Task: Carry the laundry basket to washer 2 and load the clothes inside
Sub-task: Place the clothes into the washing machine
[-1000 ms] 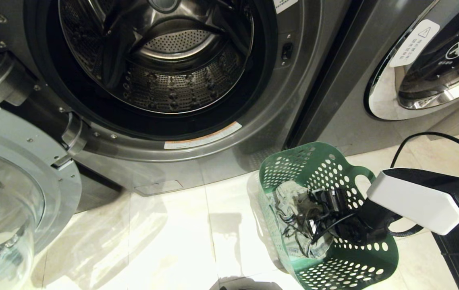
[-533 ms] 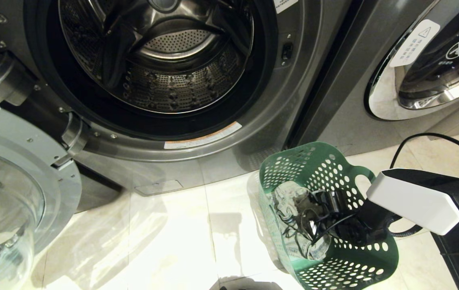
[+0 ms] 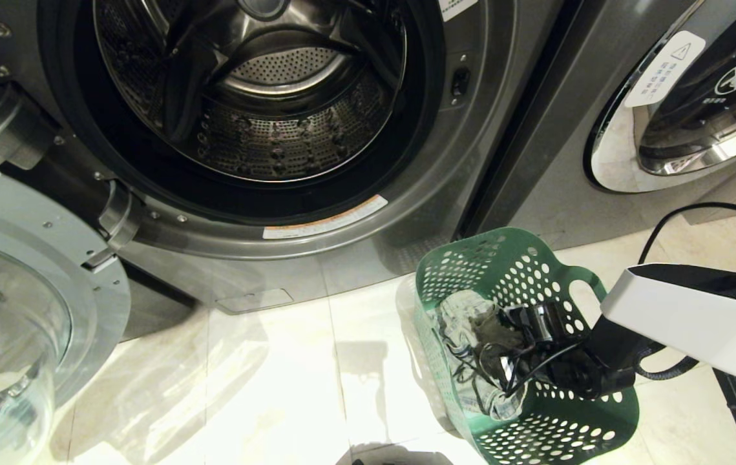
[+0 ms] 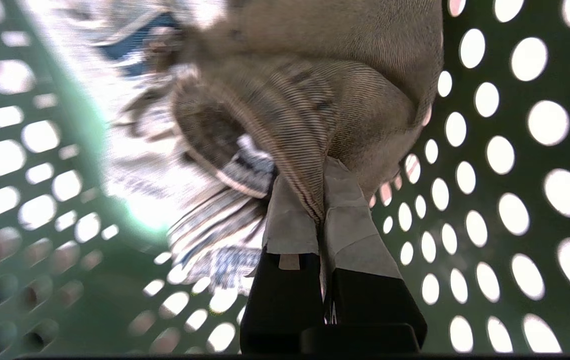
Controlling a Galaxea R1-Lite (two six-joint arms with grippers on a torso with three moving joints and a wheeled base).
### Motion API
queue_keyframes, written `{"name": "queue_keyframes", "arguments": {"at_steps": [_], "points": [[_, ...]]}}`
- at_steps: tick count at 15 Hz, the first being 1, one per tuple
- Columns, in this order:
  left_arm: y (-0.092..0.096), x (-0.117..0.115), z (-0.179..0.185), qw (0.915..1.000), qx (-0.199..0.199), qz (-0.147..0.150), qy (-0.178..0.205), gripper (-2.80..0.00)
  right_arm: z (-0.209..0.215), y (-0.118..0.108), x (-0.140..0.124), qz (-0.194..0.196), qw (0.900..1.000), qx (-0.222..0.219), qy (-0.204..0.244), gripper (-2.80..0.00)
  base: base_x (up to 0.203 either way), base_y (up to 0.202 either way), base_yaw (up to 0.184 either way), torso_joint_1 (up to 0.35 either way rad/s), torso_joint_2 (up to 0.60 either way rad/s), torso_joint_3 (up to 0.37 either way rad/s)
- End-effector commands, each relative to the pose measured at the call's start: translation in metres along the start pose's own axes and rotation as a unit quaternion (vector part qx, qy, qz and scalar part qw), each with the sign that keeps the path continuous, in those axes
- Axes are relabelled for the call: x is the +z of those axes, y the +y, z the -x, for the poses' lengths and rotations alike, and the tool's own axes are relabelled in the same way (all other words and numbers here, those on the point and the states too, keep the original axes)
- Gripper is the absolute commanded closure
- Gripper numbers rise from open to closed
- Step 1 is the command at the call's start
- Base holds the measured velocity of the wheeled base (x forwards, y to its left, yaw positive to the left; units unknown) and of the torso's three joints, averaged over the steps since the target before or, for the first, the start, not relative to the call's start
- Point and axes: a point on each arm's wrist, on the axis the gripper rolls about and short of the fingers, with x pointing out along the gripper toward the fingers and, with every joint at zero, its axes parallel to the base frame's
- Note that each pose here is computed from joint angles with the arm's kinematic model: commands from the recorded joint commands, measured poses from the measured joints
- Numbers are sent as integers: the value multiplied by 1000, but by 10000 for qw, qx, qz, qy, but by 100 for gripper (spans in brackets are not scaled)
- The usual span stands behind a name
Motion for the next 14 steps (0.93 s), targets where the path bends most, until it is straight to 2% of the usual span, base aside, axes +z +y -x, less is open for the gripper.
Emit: {"name": "queue_keyframes", "arguments": {"at_steps": [1,8,14], "points": [[0,0,0,10000,2,4,-1,0,27,2,13,-28,9997,81,-228,0,0,0,0,0,0,0],[0,0,0,10000,2,4,-1,0,81,18,37,-176,9984,332,-430,0,0,0,0,0,0,0],[0,0,0,10000,2,4,-5,0,132,12,62,-224,9962,338,-769,0,0,0,0,0,0,0]]}}
